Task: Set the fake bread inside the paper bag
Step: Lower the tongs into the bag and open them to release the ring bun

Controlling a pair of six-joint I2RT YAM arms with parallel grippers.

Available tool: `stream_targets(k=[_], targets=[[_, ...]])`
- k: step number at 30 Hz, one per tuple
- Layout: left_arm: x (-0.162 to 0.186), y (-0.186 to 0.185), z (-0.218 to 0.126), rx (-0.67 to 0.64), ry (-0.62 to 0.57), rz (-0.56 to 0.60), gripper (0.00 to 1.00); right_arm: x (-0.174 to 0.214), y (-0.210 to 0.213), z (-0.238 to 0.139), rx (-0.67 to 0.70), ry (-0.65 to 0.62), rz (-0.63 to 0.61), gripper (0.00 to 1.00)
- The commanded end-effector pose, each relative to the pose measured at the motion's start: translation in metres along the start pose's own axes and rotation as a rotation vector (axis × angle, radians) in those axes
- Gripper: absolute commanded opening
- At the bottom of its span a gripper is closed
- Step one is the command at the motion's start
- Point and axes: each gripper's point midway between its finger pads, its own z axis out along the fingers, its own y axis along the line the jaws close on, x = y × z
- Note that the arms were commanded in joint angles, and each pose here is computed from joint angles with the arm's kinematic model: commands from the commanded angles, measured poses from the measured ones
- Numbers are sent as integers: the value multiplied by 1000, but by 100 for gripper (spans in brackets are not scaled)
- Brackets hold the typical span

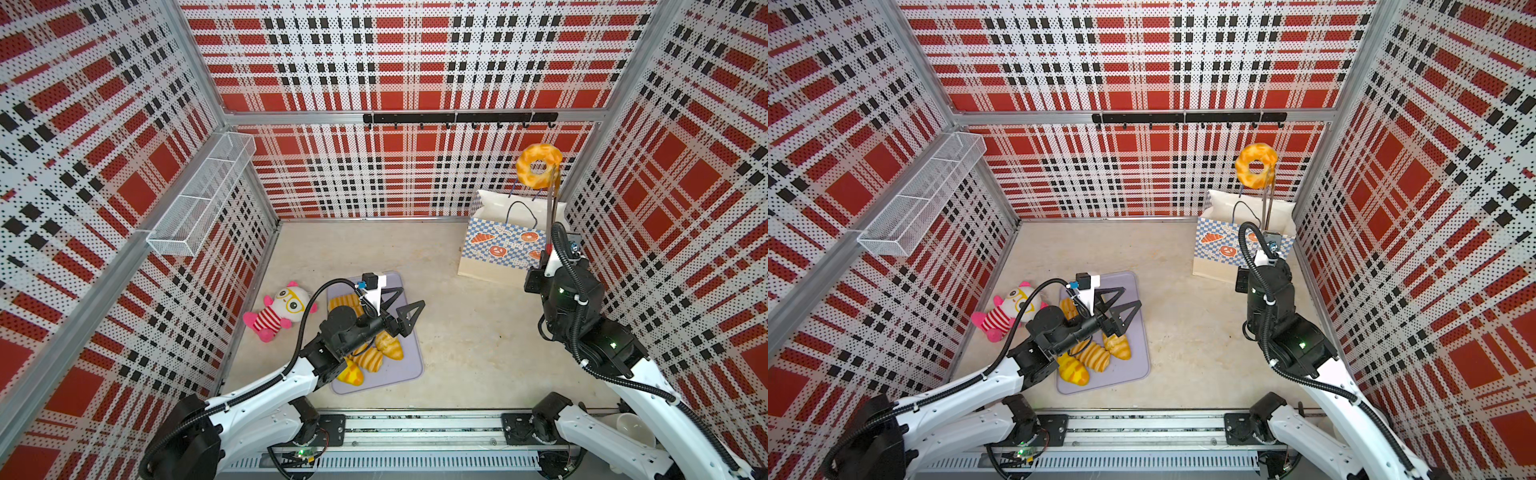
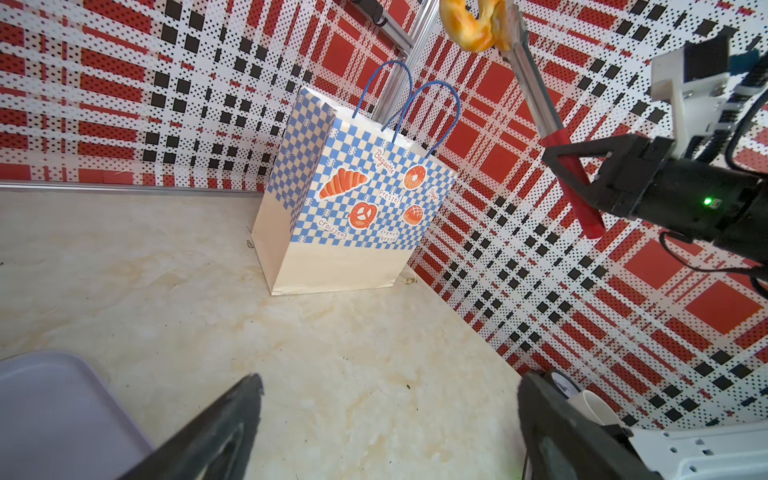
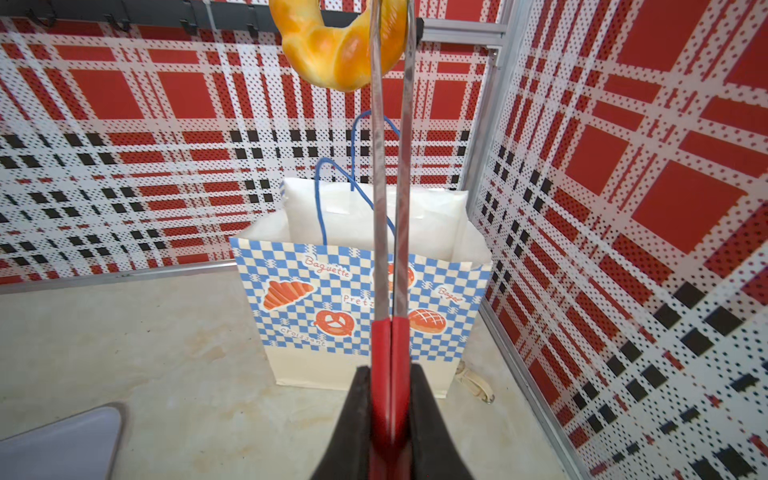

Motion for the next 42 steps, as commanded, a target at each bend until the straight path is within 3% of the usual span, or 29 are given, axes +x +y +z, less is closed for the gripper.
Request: stream_targets(k=[1,33,37,42], targets=[[-8,-8,-2,31,-33,24,98,-1,-17,-4,46,-12,36,6],[5,-13,1,55,10,8,98,97,-13,61,45,248,-123,6],[3,-12,1,49,3,10,98,99,-11,62,34,245,-123,10],[3,-11,1,44,0,12,98,95,-12,60,38,226,-112,26]])
